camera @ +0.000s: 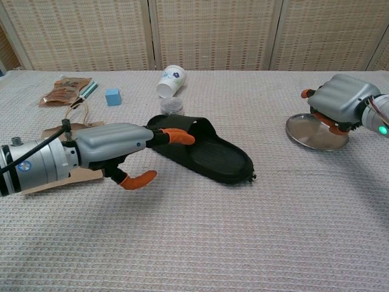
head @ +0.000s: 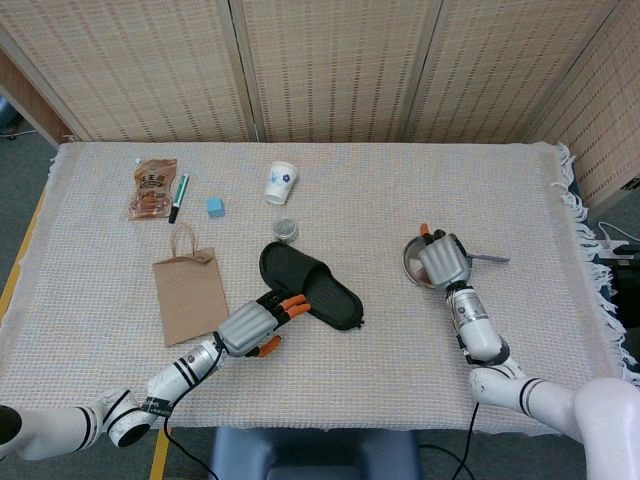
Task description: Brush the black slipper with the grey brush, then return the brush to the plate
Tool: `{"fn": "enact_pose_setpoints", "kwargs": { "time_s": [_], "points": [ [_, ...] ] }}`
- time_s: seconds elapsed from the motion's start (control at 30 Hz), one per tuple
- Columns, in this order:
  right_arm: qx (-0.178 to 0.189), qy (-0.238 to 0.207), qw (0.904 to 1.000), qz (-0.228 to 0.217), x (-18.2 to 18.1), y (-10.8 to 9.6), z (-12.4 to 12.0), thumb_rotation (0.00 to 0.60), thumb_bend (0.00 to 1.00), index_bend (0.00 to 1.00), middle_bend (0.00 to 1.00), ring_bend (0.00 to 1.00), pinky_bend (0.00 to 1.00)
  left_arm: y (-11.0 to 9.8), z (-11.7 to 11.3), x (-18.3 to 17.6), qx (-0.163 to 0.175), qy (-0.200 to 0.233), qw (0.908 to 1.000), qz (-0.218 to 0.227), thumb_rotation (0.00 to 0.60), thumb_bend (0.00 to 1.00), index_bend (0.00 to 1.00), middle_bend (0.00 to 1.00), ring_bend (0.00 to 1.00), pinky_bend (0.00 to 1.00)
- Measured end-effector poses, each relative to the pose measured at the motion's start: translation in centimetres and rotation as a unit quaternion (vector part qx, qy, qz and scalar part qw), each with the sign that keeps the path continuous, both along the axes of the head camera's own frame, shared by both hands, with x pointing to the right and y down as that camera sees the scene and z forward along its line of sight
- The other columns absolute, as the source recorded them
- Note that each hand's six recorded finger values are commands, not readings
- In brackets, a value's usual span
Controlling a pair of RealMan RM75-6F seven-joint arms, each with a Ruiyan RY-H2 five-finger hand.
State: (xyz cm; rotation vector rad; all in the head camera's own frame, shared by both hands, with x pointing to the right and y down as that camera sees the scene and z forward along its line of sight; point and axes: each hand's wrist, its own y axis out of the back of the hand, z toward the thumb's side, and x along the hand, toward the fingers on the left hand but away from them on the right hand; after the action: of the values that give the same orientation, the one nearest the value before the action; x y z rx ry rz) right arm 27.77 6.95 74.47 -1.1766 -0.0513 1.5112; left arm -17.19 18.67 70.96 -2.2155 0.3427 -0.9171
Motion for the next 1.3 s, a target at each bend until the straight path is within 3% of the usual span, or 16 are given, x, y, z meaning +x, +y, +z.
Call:
{"fn": "enact_pose_setpoints", "kwargs": {
  "time_s": [0.13,0.23,0.6,0.8,0.93,1.1,1.3],
  "points": [
    [-0.009,-0.011,0.9999,0.010,0.3,0.2,-1.0,0.600,0.30,0.00,0.00,0.17,0.56,0.1,0.1,0.1,-0.003,-0.002,1.0000,-0.002,0.600,0.59,0.00,0.00,0.00,0.07],
    [-0.014,-0.022,0.9995,0.018,0.3,0.4,-1.4,0.600,0.23,0.00,0.00,0.16,0.55,0.2,0.1,0.2,-0.002,-0.004,1.0000,-0.001,0.600,0.59,0.00,0.00,0.00,0.07],
    [-0.030,-0.107,0.9930,0.039,-2.3,1.0,-1.7,0.600,0.16,0.00,0.00,0.12,0.53,0.1,-0.2,-0.3,0.000,-0.011,0.9999,-0.010,0.600,0.59,0.00,0.00,0.00,0.07],
    [-0.022,-0.156,0.9855,0.061,-2.4,0.7,-3.4,0.600,0.13,0.00,0.00,0.03,0.33,-0.1,-1.1,-1.2,0.011,-0.010,0.9998,-0.014,0.600,0.59,0.00,0.00,0.00,0.07],
    [-0.015,-0.203,0.9753,0.087,-1.5,0.8,-5.3,0.600,0.12,0.00,0.00,0.00,0.18,-0.2,-1.7,-3.1,0.022,-0.023,0.9993,-0.021,0.600,0.59,0.00,0.00,0.00,0.07],
    [0.002,-0.269,0.9561,0.115,1.4,3.1,-9.1,0.600,0.11,0.00,0.00,0.00,0.03,0.1,-2.8,-7.8,0.053,-0.056,0.9955,-0.055,0.600,0.58,0.00,0.00,0.00,0.07],
    [0.052,-0.291,0.9456,0.137,6.6,8.8,-13.6,0.600,0.11,0.00,0.00,0.00,0.00,1.9,-5.2,-15.9,0.094,-0.111,0.9783,-0.147,0.600,0.58,0.00,0.00,0.00,0.07]
  ]
}}
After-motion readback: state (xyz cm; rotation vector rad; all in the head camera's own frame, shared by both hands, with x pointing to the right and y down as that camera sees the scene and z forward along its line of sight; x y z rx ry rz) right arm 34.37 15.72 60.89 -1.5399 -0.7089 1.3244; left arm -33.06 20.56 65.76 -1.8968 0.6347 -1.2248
